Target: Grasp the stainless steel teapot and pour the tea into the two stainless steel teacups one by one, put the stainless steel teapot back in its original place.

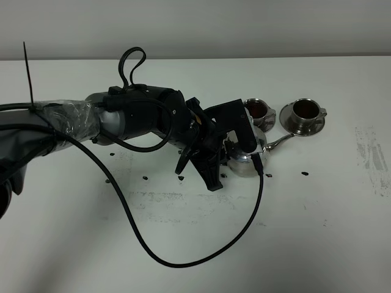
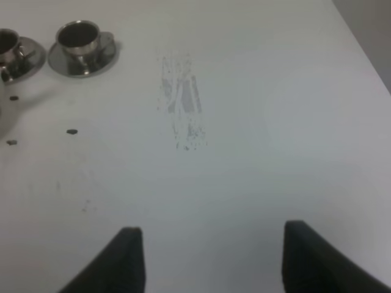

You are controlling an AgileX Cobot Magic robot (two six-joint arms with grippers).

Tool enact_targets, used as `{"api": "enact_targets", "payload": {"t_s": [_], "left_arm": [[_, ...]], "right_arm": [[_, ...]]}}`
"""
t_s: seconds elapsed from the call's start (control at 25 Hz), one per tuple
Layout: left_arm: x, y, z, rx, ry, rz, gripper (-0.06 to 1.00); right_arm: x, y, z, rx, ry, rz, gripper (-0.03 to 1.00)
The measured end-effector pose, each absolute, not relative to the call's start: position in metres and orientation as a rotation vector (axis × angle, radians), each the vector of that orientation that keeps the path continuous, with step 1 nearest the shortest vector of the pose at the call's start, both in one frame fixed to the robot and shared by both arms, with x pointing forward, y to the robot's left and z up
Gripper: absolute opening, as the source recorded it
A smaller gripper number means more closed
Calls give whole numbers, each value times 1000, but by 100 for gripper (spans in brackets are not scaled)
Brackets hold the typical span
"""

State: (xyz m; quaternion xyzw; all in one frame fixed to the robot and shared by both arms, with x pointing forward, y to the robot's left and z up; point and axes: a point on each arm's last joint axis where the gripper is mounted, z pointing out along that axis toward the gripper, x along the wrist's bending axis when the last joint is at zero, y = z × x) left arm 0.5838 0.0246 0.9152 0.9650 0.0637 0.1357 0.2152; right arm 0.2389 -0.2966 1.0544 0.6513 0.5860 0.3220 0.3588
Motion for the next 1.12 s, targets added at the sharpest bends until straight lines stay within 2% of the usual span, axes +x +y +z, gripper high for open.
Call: {"api": "enact_targets", "payload": {"t_s": [0.16,0.28,0.4,0.52,0.84,1.12], "left_arm": [[583,25,924,2668,162,392,18],[581,31,948,2671,88,445,18],[584,49,975,2665,105,495,18],[597,76,988,2650,281,505,18],[628,138,989,2514,918,462,18],[633,149,989,2505,1097,379,18]], "right_arm": [[239,-297,1054,1680,1511,831,49],[239,-297,1054,1680,1511,831,49],[239,-297,1054,1680,1511,831,49],[239,-297,1054,1680,1511,831,49],[239,-297,1054,1680,1511,831,49],[239,-297,1054,1680,1511,831,49]]}}
